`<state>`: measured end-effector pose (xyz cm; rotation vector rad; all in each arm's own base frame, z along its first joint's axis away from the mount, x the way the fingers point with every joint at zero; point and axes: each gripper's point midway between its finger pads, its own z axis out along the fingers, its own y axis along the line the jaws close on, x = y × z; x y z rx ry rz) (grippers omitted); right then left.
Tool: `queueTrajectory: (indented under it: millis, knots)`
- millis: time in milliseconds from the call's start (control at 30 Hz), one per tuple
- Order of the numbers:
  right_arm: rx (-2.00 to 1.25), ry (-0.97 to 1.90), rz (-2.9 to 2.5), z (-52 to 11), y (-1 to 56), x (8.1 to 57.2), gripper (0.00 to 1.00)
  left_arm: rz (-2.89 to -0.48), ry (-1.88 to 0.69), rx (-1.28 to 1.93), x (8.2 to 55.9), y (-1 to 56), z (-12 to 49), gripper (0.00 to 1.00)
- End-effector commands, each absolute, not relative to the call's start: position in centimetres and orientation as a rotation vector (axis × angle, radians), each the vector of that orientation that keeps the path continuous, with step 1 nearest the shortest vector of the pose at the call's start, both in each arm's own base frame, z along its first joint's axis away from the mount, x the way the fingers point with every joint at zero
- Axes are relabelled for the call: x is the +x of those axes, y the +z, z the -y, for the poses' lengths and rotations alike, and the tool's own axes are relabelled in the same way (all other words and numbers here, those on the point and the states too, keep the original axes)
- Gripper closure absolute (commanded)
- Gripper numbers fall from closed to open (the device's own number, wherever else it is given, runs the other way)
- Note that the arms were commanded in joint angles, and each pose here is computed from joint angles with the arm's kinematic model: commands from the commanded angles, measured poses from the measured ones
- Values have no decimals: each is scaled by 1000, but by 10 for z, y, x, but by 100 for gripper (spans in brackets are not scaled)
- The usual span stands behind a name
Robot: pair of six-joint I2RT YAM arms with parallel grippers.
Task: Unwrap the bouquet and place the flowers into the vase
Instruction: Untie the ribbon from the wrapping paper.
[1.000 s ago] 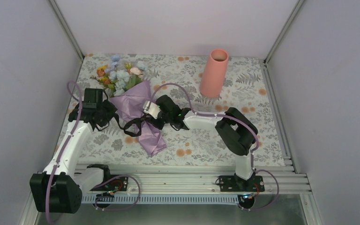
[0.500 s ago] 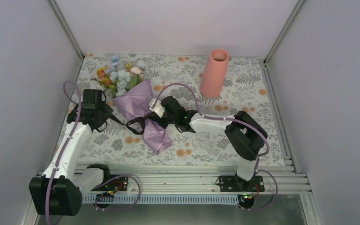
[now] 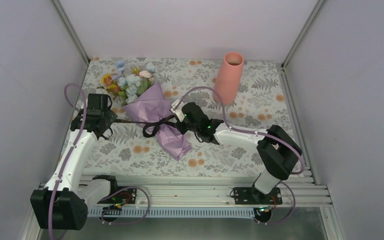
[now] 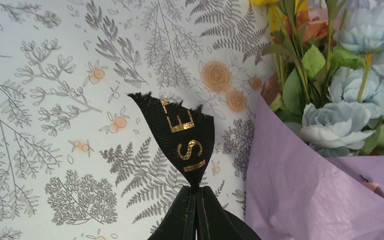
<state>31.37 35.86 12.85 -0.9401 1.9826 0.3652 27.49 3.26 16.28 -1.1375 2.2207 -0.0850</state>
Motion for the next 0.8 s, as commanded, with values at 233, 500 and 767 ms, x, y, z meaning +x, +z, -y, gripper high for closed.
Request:
queueTrajectory:
  millis: [233,500,767]
  knots:
    - [-585,346,-1994,-305,173,330,96,-2113,116,-1152,275,189,-63,98]
    - [-169,67,-2028,-214,204,345,96,-2119,82,-1121,282,194,-59,98]
    - [204,47,-1961,-137,266,317,96,-2034,85,-1097,288,226,-65,98]
